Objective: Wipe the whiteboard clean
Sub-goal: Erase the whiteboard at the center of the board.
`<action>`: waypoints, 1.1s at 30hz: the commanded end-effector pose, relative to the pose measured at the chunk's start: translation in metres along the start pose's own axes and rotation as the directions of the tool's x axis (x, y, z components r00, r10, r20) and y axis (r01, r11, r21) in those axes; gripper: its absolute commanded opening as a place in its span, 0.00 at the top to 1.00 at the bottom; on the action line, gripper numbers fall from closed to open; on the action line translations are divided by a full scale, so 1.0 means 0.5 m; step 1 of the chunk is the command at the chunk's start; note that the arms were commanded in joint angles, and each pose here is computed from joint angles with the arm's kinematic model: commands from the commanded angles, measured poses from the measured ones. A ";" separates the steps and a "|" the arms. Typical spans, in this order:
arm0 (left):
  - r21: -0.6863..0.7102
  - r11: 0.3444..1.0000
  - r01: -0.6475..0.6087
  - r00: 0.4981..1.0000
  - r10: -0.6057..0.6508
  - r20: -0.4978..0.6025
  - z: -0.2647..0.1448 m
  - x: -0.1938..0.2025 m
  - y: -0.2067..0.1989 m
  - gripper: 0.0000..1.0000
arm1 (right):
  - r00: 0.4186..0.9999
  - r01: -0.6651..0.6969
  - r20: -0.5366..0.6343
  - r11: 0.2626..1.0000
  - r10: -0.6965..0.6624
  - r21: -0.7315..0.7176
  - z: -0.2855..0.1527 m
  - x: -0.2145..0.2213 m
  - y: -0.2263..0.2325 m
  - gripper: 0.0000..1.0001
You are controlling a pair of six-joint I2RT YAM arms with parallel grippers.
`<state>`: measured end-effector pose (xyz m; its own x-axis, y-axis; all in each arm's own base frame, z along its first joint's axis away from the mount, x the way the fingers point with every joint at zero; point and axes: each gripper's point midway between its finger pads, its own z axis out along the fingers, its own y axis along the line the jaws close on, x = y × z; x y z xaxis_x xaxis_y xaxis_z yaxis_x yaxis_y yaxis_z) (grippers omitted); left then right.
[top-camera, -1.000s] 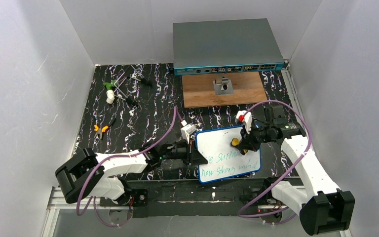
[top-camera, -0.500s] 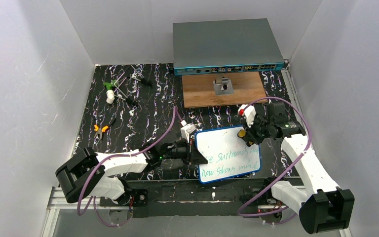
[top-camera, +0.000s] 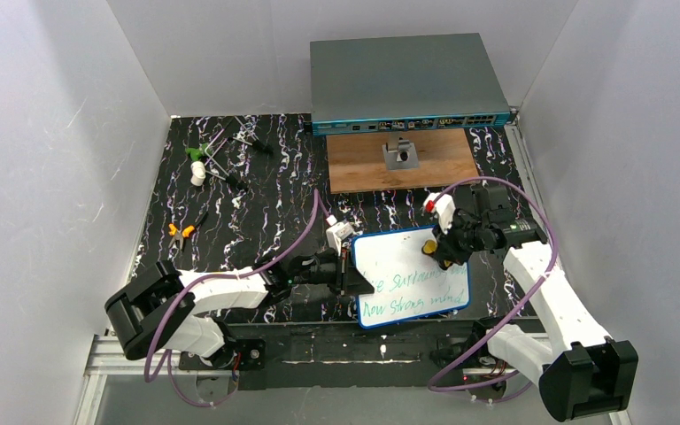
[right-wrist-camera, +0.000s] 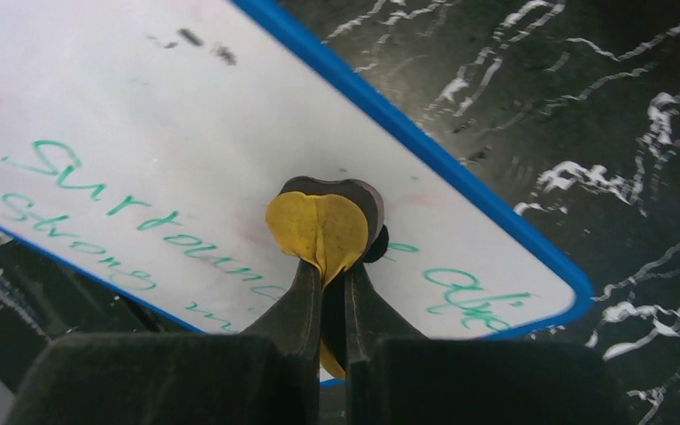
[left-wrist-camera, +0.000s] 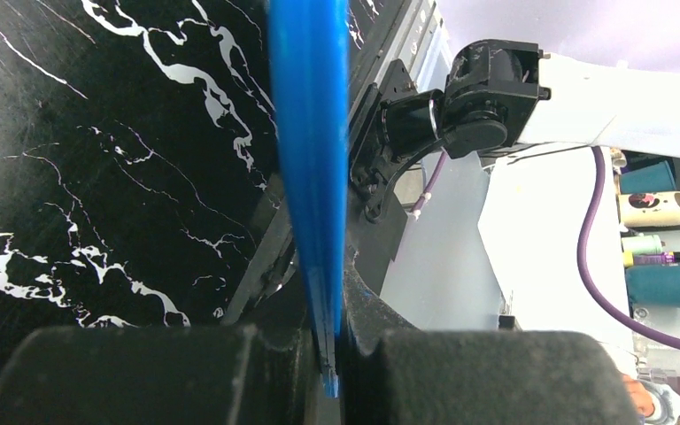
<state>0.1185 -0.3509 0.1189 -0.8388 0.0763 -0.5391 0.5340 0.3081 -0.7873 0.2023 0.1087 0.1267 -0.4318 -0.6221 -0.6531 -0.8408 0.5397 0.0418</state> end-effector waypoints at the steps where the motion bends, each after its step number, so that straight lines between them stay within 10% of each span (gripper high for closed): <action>1: 0.076 0.992 -0.098 0.993 0.093 0.066 -0.002 -0.048 -0.052 1.00 | 0.999 -0.032 0.025 0.973 0.027 0.229 -0.027 -0.032 -0.099 0.99; 9: 0.074 0.989 -0.126 0.990 0.122 0.066 -0.011 -0.048 -0.056 1.00 | 0.995 0.028 -0.099 0.994 -0.017 0.109 -0.012 0.071 -0.030 0.99; 17: 0.096 0.987 -0.126 0.991 0.121 0.056 -0.003 -0.054 -0.061 1.00 | 0.997 0.041 0.067 0.984 -0.030 -0.173 -0.009 0.011 0.073 0.99; 26: 0.095 0.991 -0.096 0.994 0.091 0.056 -0.004 -0.045 -0.053 1.00 | 0.991 -0.076 0.115 0.992 0.064 0.099 -0.034 -0.093 -0.073 0.99; 33: 0.091 0.990 -0.111 0.992 0.106 0.064 -0.012 -0.048 -0.059 1.00 | 0.999 -0.045 -0.014 0.974 0.050 0.221 -0.029 -0.014 -0.106 0.99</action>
<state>0.1209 -0.3502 0.1213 -0.8326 0.0843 -0.5474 0.5441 0.3085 -0.7802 0.2402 0.0993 0.1492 -0.4656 -0.5626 -0.6831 -0.7717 0.6360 0.0023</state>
